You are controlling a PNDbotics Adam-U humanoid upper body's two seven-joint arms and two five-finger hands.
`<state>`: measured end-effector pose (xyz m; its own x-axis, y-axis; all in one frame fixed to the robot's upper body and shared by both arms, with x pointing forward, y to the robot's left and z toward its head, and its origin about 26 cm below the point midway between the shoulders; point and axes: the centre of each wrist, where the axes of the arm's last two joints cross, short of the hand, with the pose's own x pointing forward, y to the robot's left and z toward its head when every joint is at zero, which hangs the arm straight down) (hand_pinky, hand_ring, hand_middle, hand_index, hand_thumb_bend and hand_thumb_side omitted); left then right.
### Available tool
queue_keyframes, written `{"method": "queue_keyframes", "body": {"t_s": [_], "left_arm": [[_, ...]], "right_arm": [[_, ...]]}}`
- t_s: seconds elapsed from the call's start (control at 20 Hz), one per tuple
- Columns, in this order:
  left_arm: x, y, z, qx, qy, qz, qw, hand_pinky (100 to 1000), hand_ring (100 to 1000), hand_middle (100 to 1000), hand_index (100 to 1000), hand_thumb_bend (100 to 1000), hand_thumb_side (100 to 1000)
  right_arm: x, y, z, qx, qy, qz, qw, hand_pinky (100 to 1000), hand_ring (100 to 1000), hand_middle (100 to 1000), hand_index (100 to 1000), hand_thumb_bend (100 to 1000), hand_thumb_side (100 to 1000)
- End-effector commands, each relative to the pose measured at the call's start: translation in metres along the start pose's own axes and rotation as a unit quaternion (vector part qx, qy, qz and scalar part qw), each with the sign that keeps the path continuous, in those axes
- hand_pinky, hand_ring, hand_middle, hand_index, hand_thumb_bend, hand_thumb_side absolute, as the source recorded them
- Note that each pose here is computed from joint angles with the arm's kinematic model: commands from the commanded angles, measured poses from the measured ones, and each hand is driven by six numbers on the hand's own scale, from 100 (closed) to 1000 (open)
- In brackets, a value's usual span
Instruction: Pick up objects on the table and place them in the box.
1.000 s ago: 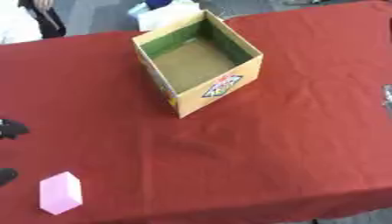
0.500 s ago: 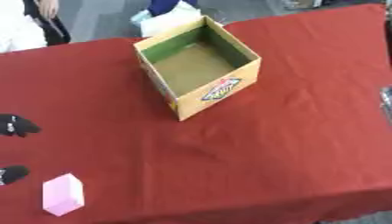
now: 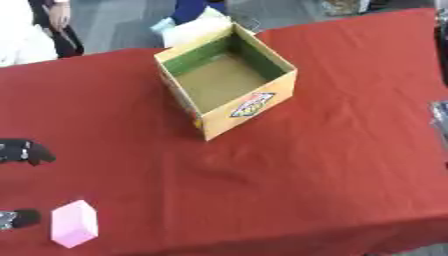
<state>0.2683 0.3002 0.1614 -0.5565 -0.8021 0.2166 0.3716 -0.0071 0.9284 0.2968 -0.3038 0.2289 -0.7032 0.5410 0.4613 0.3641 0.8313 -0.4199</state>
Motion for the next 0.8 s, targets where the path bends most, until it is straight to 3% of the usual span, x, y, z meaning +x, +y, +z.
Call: {"method": "queue_keyframes", "body": {"t_s": [0.05,0.8], "left_arm": [[0.005,0.006,-0.001,0.006,-0.003,-0.019,1.000,797,794,807,875,616,798],[0.008,-0.017,-0.004,0.002,0.031,0.011,0.999,796,790,797,871,626,779]], "right_arm": [[0.005,-0.005,-0.004,0.000,-0.013,0.008,1.000,876,836,804,857,215,1000],[0.003,-0.007,0.000,0.000,-0.004,0.013,1.000,877,836,803,856,212,1000]]}}
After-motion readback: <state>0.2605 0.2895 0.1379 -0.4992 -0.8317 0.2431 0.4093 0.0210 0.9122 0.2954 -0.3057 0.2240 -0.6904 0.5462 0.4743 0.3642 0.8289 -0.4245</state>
